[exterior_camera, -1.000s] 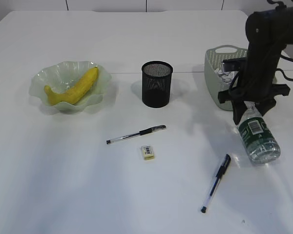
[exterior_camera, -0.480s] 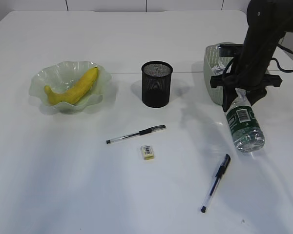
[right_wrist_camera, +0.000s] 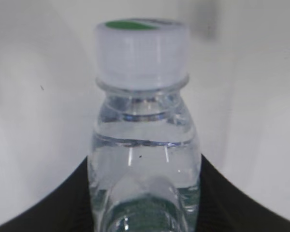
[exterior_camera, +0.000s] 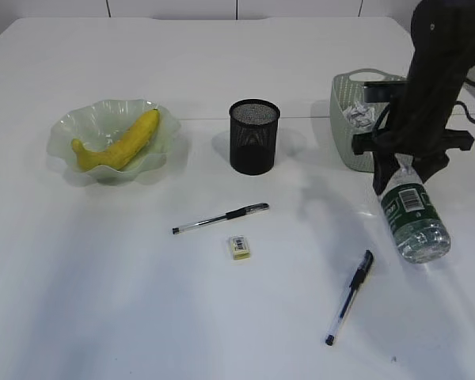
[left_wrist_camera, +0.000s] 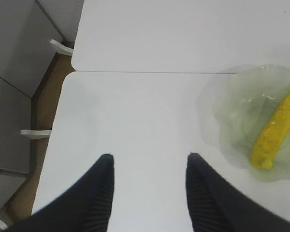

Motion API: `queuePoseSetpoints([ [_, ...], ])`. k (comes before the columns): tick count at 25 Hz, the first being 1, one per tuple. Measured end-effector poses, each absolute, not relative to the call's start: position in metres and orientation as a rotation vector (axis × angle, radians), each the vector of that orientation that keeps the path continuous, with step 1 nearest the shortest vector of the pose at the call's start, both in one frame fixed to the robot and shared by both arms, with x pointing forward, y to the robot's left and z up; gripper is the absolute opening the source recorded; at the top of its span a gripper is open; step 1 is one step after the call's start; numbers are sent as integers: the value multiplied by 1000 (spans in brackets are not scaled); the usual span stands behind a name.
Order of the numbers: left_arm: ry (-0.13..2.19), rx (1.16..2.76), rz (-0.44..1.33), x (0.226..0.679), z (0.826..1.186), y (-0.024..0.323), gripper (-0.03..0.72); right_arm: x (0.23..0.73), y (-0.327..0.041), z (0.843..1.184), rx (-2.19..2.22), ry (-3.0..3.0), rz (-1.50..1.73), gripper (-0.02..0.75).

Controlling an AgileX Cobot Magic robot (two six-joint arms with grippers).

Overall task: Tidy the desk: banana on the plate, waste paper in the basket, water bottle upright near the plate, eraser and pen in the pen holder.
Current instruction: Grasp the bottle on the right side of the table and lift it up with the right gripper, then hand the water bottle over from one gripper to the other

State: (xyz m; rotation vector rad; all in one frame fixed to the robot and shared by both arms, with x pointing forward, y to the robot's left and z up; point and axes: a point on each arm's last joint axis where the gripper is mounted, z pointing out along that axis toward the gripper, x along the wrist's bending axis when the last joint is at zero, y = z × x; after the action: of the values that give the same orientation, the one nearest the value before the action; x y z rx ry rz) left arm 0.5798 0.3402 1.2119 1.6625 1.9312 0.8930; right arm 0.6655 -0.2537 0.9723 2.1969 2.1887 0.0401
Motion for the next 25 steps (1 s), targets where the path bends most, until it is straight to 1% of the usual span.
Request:
queuePoseSetpoints([
  [6,1954,1684,857,588,1201,340,340,658,-253,1007,2174,2154,149,347],
  [10,1956,1685,855,589,1201,340,340,653,-251,1020,2187,2147,213,347],
  [14,1952,1682,841,589,1200,339,340,651,-248,1025,2204,2154,259,347],
  [18,1929,1678,786,590,1200,335,340,655,-245,1034,2186,2171,327,347],
  [25,1854,1680,653,590,1200,323,340,664,-234,1070,2077,2223,568,347],
])
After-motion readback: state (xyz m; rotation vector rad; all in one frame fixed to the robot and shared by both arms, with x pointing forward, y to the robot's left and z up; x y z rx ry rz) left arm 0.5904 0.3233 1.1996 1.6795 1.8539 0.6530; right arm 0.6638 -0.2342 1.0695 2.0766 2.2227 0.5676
